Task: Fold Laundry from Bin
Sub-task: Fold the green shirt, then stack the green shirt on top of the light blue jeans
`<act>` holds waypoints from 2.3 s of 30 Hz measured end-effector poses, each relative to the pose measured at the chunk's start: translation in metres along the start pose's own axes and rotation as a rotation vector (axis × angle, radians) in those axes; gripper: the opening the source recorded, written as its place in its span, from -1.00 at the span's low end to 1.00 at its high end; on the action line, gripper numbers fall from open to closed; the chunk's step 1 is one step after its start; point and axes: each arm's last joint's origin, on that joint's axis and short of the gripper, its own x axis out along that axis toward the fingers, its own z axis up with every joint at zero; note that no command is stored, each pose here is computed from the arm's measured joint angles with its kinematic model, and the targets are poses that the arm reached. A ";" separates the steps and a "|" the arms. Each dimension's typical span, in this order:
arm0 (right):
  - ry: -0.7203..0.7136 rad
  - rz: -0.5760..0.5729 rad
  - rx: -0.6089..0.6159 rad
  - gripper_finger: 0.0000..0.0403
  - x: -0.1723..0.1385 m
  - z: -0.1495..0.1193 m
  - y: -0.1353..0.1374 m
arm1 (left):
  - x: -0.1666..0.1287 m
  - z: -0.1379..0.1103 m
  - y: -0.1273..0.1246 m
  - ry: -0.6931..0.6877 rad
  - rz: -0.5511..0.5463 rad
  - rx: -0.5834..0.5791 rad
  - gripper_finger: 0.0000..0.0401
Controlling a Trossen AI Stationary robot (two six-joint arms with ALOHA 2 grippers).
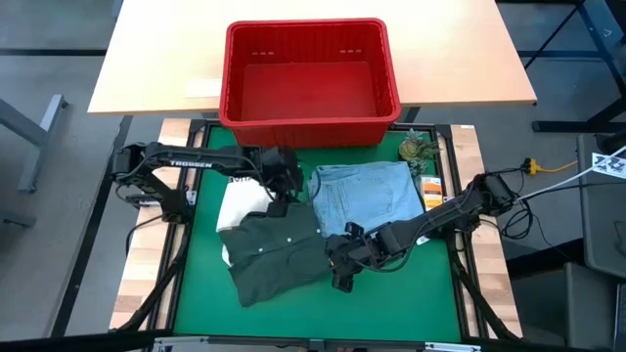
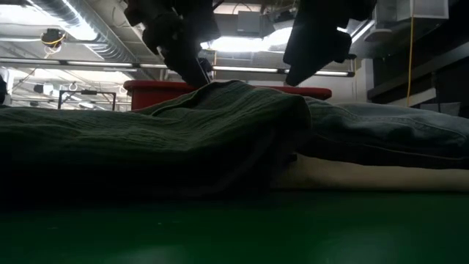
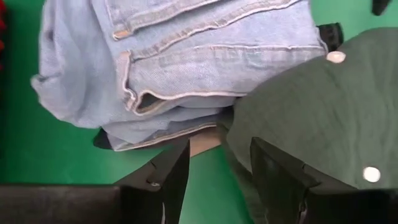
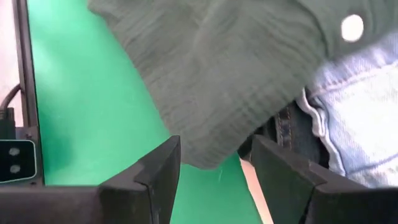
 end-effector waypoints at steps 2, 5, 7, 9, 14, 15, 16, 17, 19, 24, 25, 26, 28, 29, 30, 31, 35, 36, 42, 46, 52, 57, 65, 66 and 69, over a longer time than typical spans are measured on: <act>0.004 -0.004 0.024 -0.02 0.000 0.000 0.000 | 0.000 -0.001 0.001 0.003 -0.026 -0.017 -0.20; -0.002 -0.014 0.050 -0.02 0.000 0.000 -0.001 | -0.001 -0.003 0.001 0.018 -0.051 -0.049 -0.22; -0.022 -0.040 0.069 -0.02 0.000 0.000 -0.001 | 0.001 -0.004 0.000 0.024 -0.056 -0.071 -0.22; -0.036 -0.070 0.081 -0.02 0.000 0.000 -0.003 | 0.001 -0.004 0.000 0.024 -0.066 -0.083 -0.22; -0.072 -0.122 0.119 -0.02 0.007 0.000 -0.003 | 0.001 -0.003 0.000 0.017 -0.072 -0.071 -0.22; -0.083 -0.126 0.122 -0.02 0.009 0.000 -0.003 | 0.001 -0.003 0.000 0.015 -0.071 -0.071 -0.22; -0.083 -0.136 0.121 -0.02 0.011 0.000 -0.003 | 0.001 -0.003 0.000 0.014 -0.071 -0.070 -0.22; -0.085 -0.153 0.118 -0.02 0.014 -0.001 -0.004 | 0.001 -0.003 0.000 0.014 -0.071 -0.068 -0.22; -0.113 -0.169 0.127 -0.02 0.017 0.002 -0.005 | 0.001 -0.003 0.000 0.015 -0.071 -0.069 -0.22; -0.150 -0.166 0.168 -0.02 0.019 0.013 -0.013 | 0.001 -0.003 0.000 0.017 -0.071 -0.072 -0.22; -0.152 -0.170 0.175 -0.02 0.020 0.014 -0.016 | 0.001 -0.003 0.000 0.017 -0.071 -0.072 -0.22; -0.155 -0.171 0.184 -0.02 0.020 0.017 -0.019 | 0.001 -0.003 0.000 0.018 -0.072 -0.072 -0.22; -0.154 -0.171 0.202 -0.02 0.022 0.021 -0.025 | 0.001 -0.003 -0.001 0.020 -0.074 -0.069 -0.22; -0.146 -0.166 0.209 -0.02 0.025 0.022 -0.027 | 0.001 -0.003 -0.002 0.020 -0.075 -0.068 -0.22; -0.138 -0.154 0.218 -0.02 0.027 0.024 -0.029 | 0.002 -0.003 -0.002 0.020 -0.076 -0.066 -0.22; -0.121 -0.137 0.225 -0.02 0.029 0.025 -0.031 | 0.002 -0.003 -0.003 0.021 -0.078 -0.064 -0.22; -0.094 -0.048 0.250 -0.02 0.041 0.031 -0.034 | 0.002 -0.003 -0.004 0.024 -0.080 -0.059 -0.22; -0.097 -0.041 0.249 -0.02 0.044 0.031 -0.034 | 0.002 -0.003 -0.004 0.023 -0.079 -0.058 -0.22; -0.089 -0.052 0.248 -0.06 0.056 0.030 -0.034 | -0.005 -0.005 -0.005 0.037 -0.075 -0.062 -0.30; -0.090 -0.052 0.227 -0.30 0.056 0.030 -0.034 | -0.026 -0.010 -0.011 0.074 -0.083 -0.087 -0.42; -0.104 -0.043 0.175 -0.88 0.056 0.032 -0.033 | -0.062 -0.027 -0.029 0.201 -0.109 -0.309 -0.50; -0.107 -0.038 0.151 -0.84 0.056 0.032 -0.033 | -0.083 -0.044 -0.049 0.382 -0.101 -0.543 -0.49; -0.107 -0.038 0.149 -0.75 0.056 0.032 -0.033 | -0.088 -0.053 -0.084 0.568 -0.055 -0.736 -0.29; -0.108 -0.038 0.146 -0.78 0.056 0.032 -0.033 | -0.087 -0.053 -0.087 0.579 -0.047 -0.762 -0.23; -0.107 -0.040 0.126 -0.86 0.056 0.032 -0.033 | -0.085 -0.053 -0.097 0.602 -0.019 -0.854 -0.07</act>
